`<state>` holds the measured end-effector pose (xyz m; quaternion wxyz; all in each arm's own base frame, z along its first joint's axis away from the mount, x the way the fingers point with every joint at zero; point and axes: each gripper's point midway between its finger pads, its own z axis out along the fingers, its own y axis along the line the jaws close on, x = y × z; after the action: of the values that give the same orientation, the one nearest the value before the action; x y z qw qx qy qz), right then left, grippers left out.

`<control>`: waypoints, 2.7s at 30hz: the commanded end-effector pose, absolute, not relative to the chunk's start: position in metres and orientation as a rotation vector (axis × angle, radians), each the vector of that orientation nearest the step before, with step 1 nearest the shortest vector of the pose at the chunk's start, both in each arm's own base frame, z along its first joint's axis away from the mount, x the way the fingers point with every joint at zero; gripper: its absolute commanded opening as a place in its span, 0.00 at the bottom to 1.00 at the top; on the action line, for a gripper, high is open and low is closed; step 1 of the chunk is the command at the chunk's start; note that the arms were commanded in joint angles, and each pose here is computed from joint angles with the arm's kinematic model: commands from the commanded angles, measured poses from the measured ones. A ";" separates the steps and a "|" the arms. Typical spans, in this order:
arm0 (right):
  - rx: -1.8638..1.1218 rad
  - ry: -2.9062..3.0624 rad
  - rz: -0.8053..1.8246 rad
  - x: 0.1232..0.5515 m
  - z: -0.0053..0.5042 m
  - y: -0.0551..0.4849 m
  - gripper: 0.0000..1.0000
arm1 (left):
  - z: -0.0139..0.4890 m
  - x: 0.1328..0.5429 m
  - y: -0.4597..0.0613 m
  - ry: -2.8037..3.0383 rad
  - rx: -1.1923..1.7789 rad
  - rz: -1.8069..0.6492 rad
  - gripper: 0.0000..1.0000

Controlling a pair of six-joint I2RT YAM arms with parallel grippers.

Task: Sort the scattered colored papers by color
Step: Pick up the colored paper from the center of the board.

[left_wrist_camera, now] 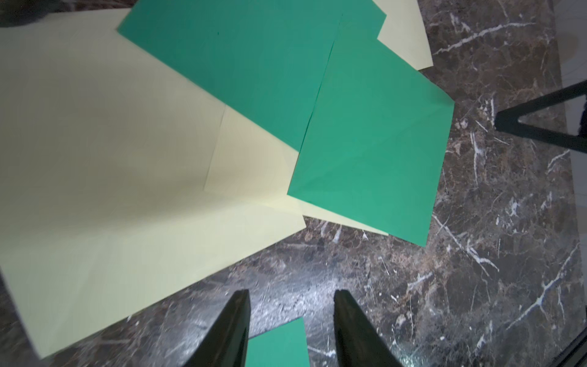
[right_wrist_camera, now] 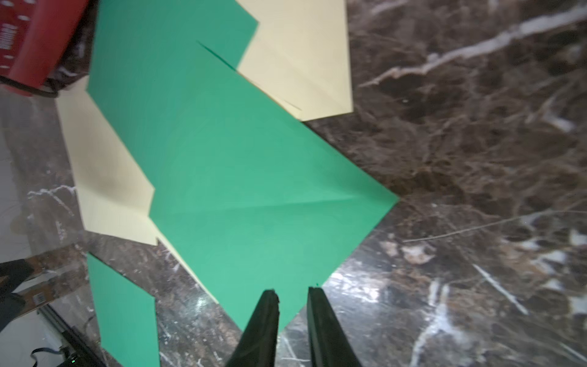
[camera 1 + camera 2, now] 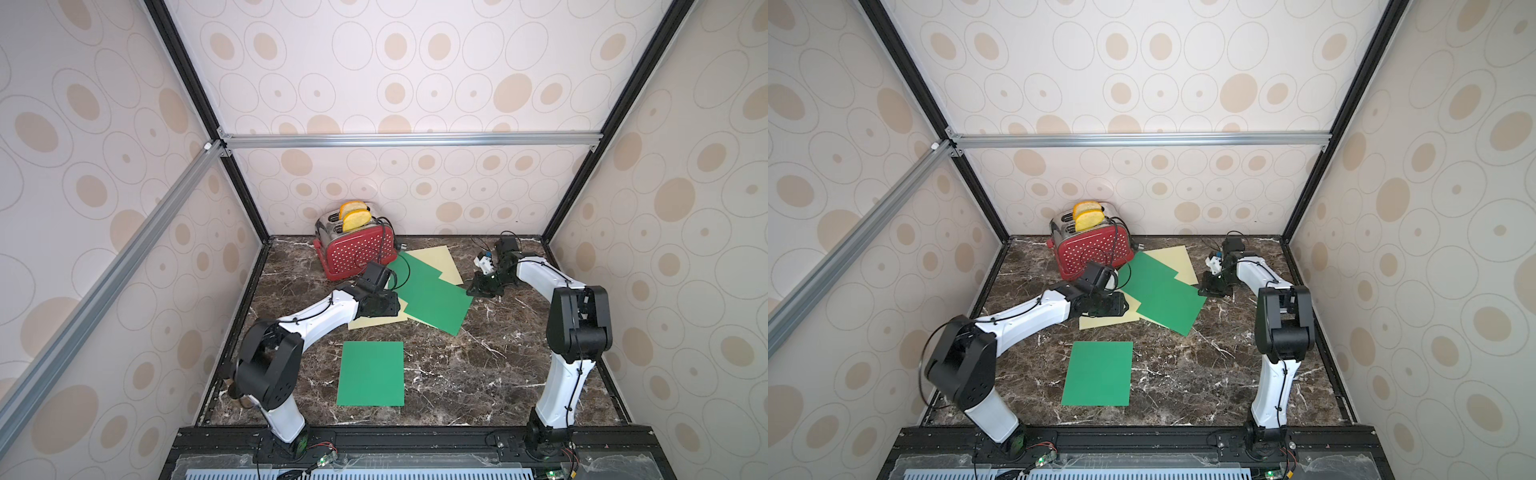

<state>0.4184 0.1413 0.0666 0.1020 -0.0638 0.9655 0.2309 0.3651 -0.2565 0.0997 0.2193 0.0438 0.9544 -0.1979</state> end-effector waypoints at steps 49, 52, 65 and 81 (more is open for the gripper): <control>-0.175 2.974 0.659 0.433 0.003 0.140 0.21 | 0.027 0.402 -0.302 2.795 0.218 -0.383 0.48; -0.169 2.978 0.664 0.432 0.002 0.139 0.21 | 0.020 0.402 -0.306 2.806 0.217 -0.401 0.49; -0.146 2.978 0.678 0.433 0.000 0.136 0.21 | -0.011 0.372 -0.329 2.867 0.210 -0.581 0.50; -0.137 2.979 0.703 0.430 -0.002 0.137 0.21 | 0.066 0.407 -0.395 2.503 0.208 -1.216 0.52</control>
<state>0.4446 0.1434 0.0243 0.0760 -0.0572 0.9651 0.2440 0.3929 -0.3810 0.0428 0.1547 0.0702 0.9096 -0.3791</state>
